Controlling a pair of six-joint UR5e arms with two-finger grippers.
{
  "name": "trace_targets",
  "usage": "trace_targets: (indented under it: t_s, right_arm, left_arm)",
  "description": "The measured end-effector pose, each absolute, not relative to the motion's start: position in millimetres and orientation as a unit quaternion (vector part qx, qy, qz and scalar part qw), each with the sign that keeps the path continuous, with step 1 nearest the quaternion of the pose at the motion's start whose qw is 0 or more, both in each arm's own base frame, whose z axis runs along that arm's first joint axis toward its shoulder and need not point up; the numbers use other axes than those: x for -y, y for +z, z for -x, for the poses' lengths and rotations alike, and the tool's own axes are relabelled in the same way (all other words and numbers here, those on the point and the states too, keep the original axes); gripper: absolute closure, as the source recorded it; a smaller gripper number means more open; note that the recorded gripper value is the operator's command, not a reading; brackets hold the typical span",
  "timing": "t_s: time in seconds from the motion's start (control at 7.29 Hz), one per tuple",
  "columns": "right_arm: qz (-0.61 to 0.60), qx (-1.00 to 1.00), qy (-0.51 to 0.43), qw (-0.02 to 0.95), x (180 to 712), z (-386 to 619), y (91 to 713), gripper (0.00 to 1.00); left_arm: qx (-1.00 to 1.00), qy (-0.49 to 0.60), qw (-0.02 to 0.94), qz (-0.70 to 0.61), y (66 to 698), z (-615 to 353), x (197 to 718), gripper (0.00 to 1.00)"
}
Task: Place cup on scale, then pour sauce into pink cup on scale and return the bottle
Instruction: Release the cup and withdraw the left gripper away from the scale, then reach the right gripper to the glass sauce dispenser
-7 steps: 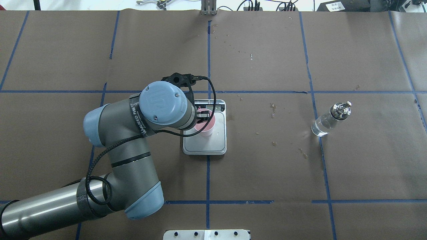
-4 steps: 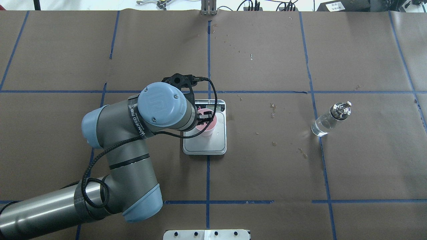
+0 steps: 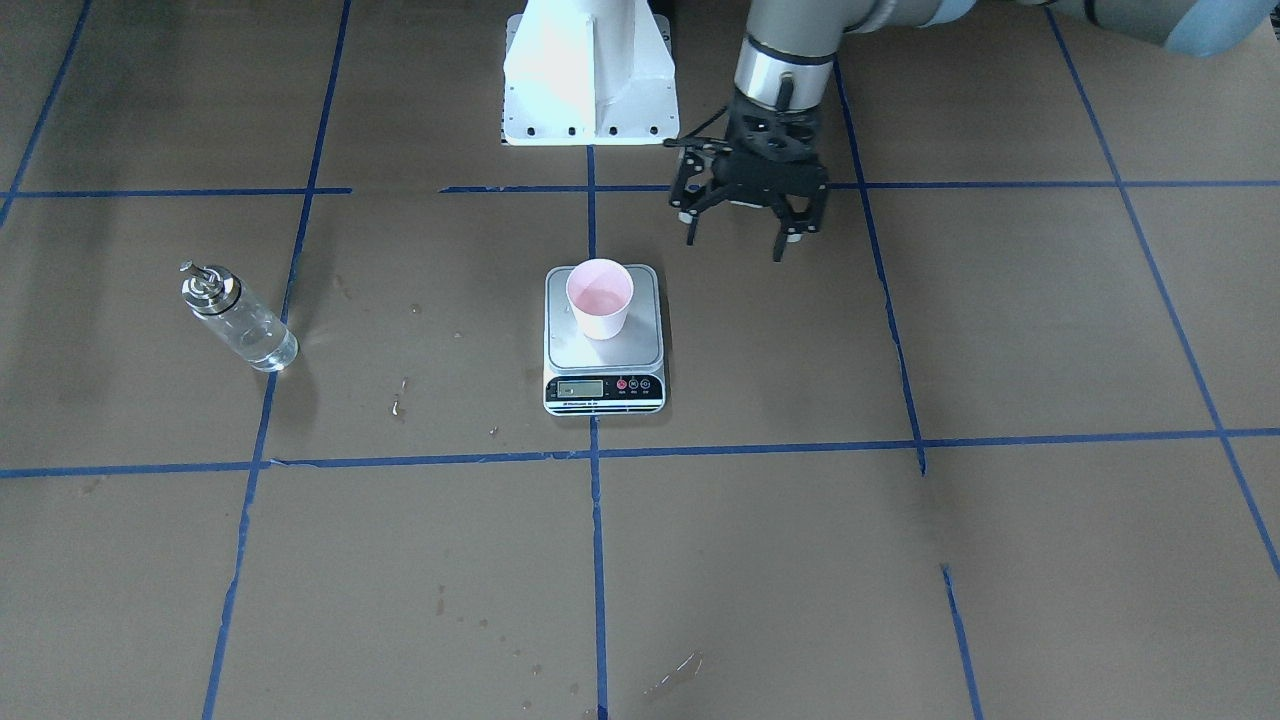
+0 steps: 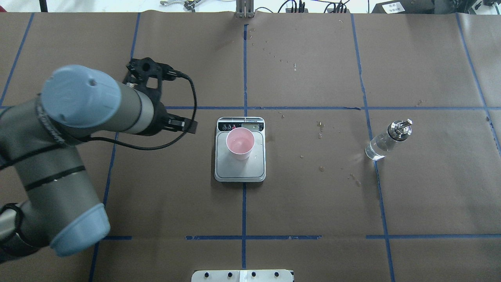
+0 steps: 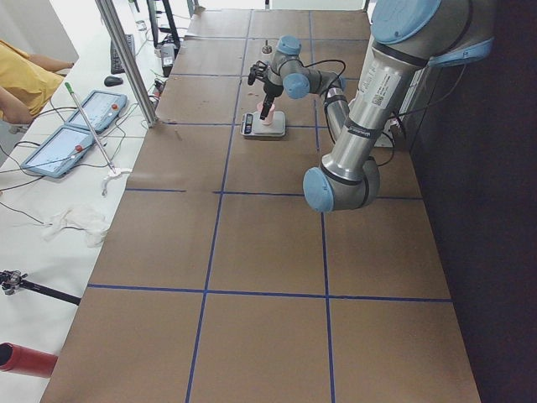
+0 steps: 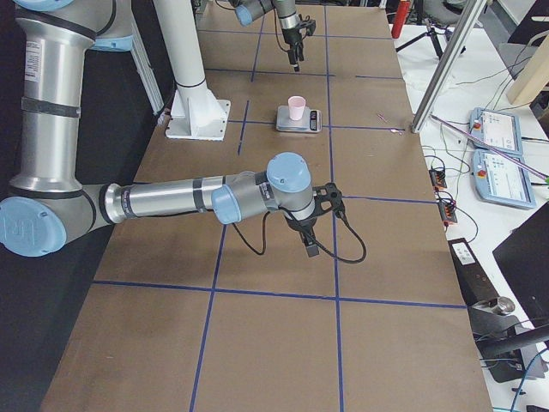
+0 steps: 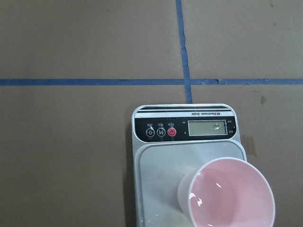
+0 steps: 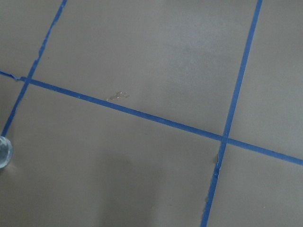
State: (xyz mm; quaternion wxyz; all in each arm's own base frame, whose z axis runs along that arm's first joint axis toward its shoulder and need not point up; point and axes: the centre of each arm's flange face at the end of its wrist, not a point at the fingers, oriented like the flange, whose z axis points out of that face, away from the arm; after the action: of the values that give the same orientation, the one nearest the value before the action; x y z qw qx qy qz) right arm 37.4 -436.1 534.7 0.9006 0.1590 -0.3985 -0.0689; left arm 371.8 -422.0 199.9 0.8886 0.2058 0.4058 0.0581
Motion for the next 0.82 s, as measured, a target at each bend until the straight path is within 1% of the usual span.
trace_targets:
  t_s: [0.27,0.55,0.82]
  right_arm:
    - [-0.149,0.417,-0.025,0.896,419,-16,487,0.0]
    - [-0.132,0.43,0.019,0.893,403,36,423,0.0]
    - [-0.115,0.43,0.061,0.893,375,113,365,0.0]
  left_arm:
    - [-0.341,0.132,0.899,-0.242,264,-258,469,0.0]
    - [-0.277,0.186,0.91,-0.246,348,-115,512,0.0]
    - [-0.283,0.145,0.93,-0.184,452,-1,529,0.0]
